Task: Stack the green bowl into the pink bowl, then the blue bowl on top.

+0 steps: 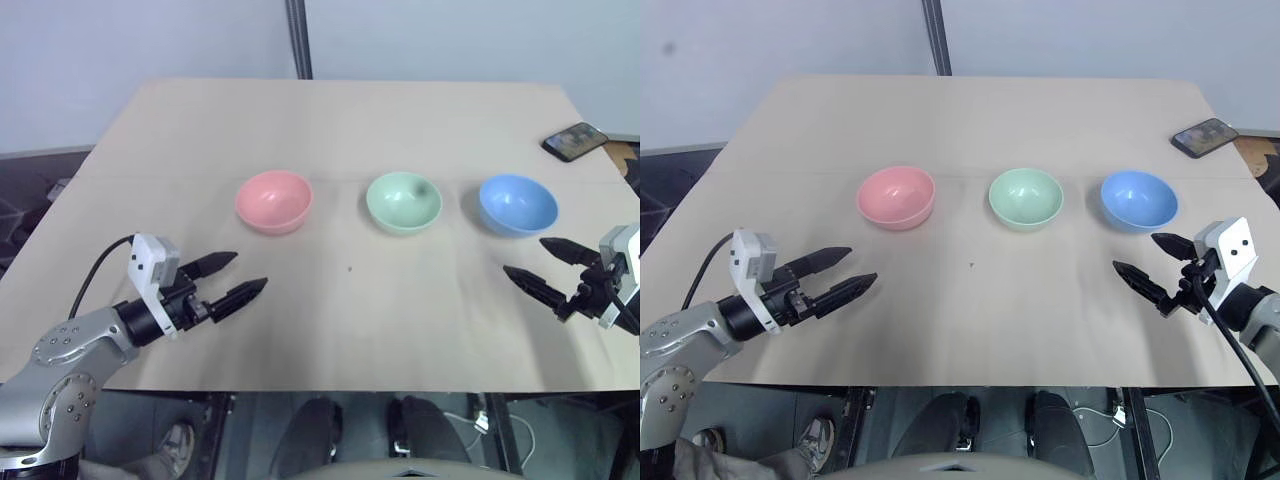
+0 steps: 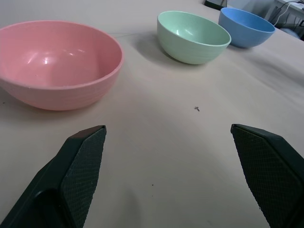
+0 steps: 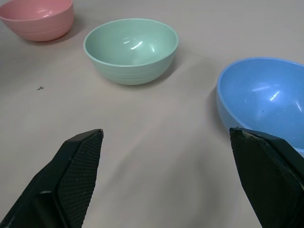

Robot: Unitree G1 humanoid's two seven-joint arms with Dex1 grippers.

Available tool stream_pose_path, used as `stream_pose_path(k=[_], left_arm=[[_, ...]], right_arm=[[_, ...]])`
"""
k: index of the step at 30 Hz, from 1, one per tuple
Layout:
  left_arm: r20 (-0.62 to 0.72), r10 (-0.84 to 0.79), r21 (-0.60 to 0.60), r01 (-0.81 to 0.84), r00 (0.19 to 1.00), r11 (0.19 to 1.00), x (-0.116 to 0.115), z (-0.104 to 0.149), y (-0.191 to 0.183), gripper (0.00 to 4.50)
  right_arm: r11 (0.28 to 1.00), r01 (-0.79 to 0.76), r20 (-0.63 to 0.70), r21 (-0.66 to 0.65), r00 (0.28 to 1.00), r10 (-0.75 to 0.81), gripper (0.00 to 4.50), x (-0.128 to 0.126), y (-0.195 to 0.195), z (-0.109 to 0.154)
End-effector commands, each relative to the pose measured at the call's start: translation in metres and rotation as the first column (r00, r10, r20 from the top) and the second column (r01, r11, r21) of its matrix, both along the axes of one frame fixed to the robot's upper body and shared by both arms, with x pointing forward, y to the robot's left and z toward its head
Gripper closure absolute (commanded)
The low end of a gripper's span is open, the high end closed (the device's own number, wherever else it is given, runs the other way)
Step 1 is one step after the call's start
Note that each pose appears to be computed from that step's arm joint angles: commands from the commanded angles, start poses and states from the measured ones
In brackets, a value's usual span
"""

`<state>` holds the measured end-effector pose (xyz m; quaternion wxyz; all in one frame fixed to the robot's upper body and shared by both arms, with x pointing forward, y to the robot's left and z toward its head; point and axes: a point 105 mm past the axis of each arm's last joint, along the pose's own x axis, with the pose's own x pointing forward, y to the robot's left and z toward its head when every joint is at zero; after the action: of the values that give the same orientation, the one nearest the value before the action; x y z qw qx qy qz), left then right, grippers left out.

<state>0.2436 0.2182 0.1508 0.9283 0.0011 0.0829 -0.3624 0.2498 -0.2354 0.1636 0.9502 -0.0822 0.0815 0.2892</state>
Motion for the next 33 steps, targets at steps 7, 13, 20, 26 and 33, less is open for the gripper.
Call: stream_pose_path(k=[7,13,20,26,33], left_arm=[[0.091,-0.014,-0.019,0.016,0.996,1.000,0.009,0.015,-0.015,0.05],[0.129,0.024,0.025,-0.027,0.991,0.999,0.018,0.015,-0.019,0.05],[0.240,0.009,0.316,-0.087,0.971,0.945,0.033,0.020,-0.025,0.05],[0.337,-0.067,0.629,-0.172,0.939,0.759,0.065,0.039,-0.013,0.05],[0.216,-0.173,0.837,-0.091,0.961,0.539,0.087,0.017,-0.003,0.05]], right_arm=[[0.999,-0.052,0.070,0.000,0.996,0.052,0.00,0.006,0.016,0.008],[0.997,-0.074,0.083,-0.002,0.994,0.074,0.00,0.010,0.019,0.009],[0.951,-0.308,0.122,0.021,0.945,0.303,0.00,0.016,0.064,0.014],[0.849,-0.528,0.171,-0.016,0.835,0.523,0.00,0.021,0.118,0.024],[0.809,-0.585,0.197,-0.056,0.788,0.583,0.00,0.026,0.139,0.030]])
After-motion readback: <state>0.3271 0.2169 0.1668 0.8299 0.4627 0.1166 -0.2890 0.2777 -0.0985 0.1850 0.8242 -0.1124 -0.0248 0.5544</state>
